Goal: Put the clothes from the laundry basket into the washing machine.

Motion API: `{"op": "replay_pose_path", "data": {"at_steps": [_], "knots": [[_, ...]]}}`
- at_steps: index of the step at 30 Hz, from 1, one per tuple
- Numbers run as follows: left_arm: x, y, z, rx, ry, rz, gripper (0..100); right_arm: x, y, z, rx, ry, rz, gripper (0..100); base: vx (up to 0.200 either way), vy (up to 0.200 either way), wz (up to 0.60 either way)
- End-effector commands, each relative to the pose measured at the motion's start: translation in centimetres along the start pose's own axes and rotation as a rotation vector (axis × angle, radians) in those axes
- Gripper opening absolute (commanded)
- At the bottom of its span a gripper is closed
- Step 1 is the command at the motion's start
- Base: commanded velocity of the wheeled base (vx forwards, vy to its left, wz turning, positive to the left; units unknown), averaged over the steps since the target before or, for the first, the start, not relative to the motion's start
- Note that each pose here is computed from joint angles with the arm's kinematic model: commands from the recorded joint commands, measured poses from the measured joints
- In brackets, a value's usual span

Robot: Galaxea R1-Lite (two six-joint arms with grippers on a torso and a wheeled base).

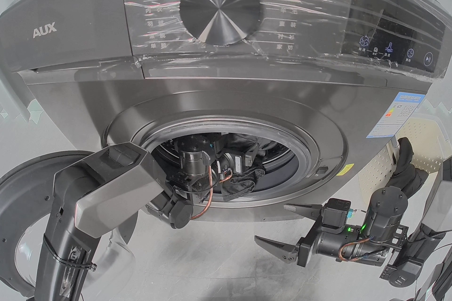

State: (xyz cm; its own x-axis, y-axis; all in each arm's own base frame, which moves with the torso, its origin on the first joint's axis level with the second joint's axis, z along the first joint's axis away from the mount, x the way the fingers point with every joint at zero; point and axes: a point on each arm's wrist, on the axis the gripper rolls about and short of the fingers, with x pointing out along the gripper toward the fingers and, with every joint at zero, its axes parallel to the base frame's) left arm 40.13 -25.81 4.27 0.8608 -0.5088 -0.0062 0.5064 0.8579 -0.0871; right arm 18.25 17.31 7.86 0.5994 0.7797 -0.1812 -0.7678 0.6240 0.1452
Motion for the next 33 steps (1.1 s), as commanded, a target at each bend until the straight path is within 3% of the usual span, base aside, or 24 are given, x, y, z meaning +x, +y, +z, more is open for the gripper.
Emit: {"op": "replay_pose_path", "data": {"at_steps": [1,13,16,17,23,25,33], "knots": [[-1.2,-1.6,0.6,0.001,0.026,-0.049,100,0.0,0.0,0.1,-0.001,-0.004,0.001,100,0.000,0.000,0.00],[-2.0,-1.2,-2.4,0.020,0.123,-0.061,100,0.0,0.0,0.1,-0.003,-0.005,0.001,100,0.000,0.000,0.00],[-1.9,-0.9,-2.6,0.041,0.128,-0.054,100,0.0,0.0,0.1,-0.001,-0.005,0.002,100,0.000,0.000,0.00],[-1.9,-0.8,-2.7,0.042,0.130,-0.053,0,0.0,0.0,0.1,-0.003,-0.005,0.002,100,0.000,0.000,0.00],[-0.9,-0.9,-1.4,0.038,0.065,-0.049,0,0.1,0.0,0.1,-0.003,-0.005,0.002,100,0.000,0.000,0.00],[0.0,-0.9,-0.2,0.028,0.006,-0.040,0,0.1,0.0,0.1,-0.002,-0.007,0.002,100,0.000,0.000,0.00],[2.6,1.3,1.9,0.019,-0.150,0.069,0,0.2,0.1,0.1,-0.002,-0.007,0.002,100,0.000,0.000,0.00]]}}
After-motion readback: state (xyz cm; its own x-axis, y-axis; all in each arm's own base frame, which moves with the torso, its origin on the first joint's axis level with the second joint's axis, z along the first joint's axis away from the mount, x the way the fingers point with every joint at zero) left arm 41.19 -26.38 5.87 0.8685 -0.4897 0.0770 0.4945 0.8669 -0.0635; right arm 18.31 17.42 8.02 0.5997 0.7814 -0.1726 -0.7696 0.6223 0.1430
